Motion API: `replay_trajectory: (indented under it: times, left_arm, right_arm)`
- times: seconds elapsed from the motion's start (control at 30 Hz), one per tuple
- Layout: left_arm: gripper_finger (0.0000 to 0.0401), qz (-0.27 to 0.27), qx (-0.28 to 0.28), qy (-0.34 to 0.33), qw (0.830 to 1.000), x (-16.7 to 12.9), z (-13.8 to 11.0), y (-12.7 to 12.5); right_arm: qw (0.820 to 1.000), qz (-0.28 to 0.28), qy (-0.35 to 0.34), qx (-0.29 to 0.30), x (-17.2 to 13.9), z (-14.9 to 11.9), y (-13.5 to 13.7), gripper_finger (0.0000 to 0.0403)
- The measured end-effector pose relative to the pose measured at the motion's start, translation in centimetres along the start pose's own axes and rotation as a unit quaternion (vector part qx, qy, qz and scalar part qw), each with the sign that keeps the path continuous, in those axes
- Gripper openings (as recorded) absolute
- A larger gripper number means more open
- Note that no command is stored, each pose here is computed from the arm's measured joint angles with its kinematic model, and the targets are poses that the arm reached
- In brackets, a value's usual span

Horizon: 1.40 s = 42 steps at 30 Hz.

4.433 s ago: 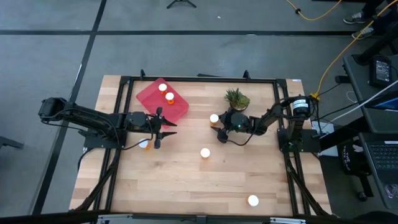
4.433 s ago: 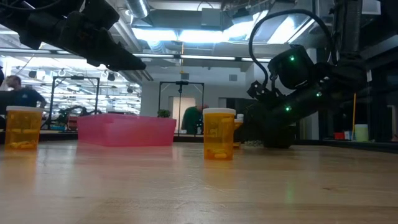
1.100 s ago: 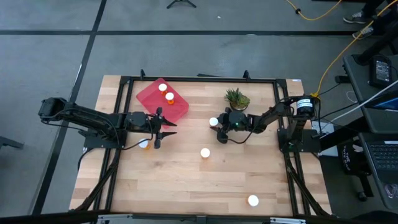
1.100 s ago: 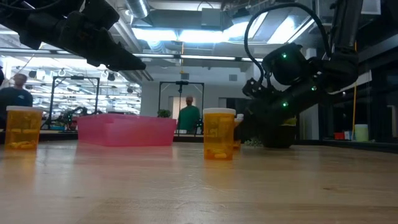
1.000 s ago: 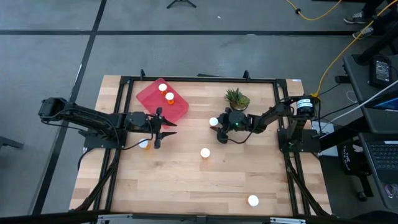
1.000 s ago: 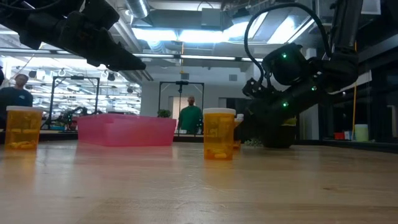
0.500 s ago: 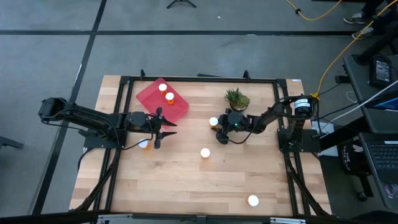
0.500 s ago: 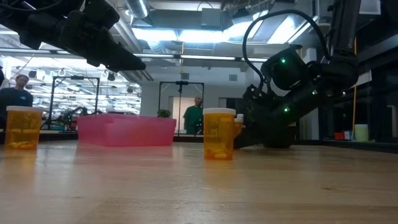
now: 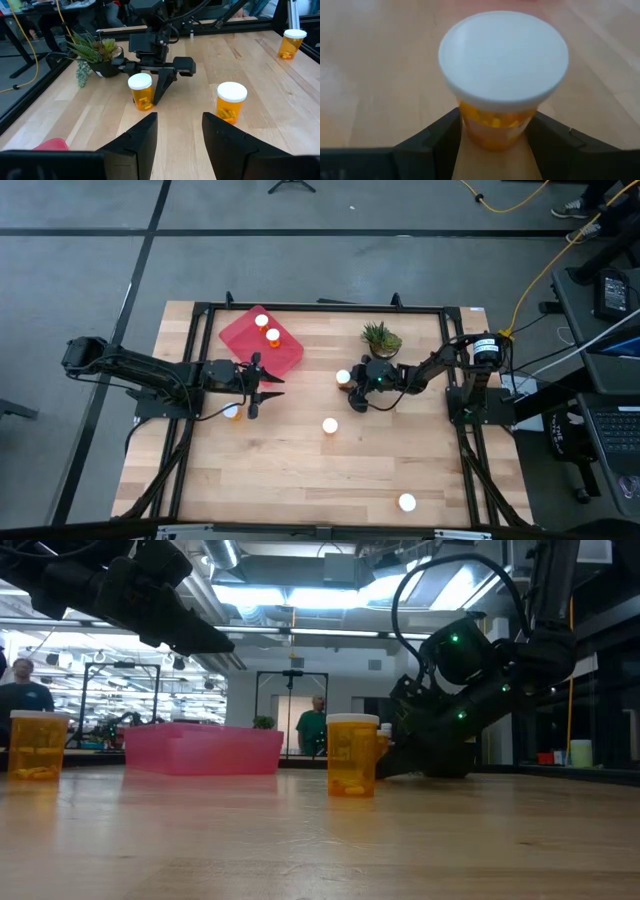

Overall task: Pick and place pill bottles into a basket
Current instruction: Put the orange pill bottle into the red container

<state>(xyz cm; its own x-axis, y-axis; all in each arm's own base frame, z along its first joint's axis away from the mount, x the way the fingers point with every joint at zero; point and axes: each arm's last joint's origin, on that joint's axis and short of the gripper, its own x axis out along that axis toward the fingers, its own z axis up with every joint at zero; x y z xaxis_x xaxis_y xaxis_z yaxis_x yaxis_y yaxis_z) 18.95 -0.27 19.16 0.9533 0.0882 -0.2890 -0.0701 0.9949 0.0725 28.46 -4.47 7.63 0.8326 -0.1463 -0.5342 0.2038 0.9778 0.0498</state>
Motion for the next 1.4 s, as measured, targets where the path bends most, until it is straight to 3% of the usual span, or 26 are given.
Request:
replay_trajectory:
  times: [0.37,0.67,1.4]
  left_arm:
    - [0.0150,0.000,0.000,0.000,1.000,0.00,0.00,0.00]
    - [0.0152,0.000,0.000,0.000,1.000,0.00,-0.01,0.00]
    - [0.0152,0.000,0.000,0.000,1.000,0.00,0.00,0.01]
  right_arm:
    - [1.000,0.006,0.001,0.000,0.01,-0.02,0.04,0.0215]
    - [1.000,0.007,0.001,-0.006,0.01,-0.01,0.07,0.0178]
    - [1.000,0.010,-0.011,-0.011,-0.03,0.27,0.11,0.0183]
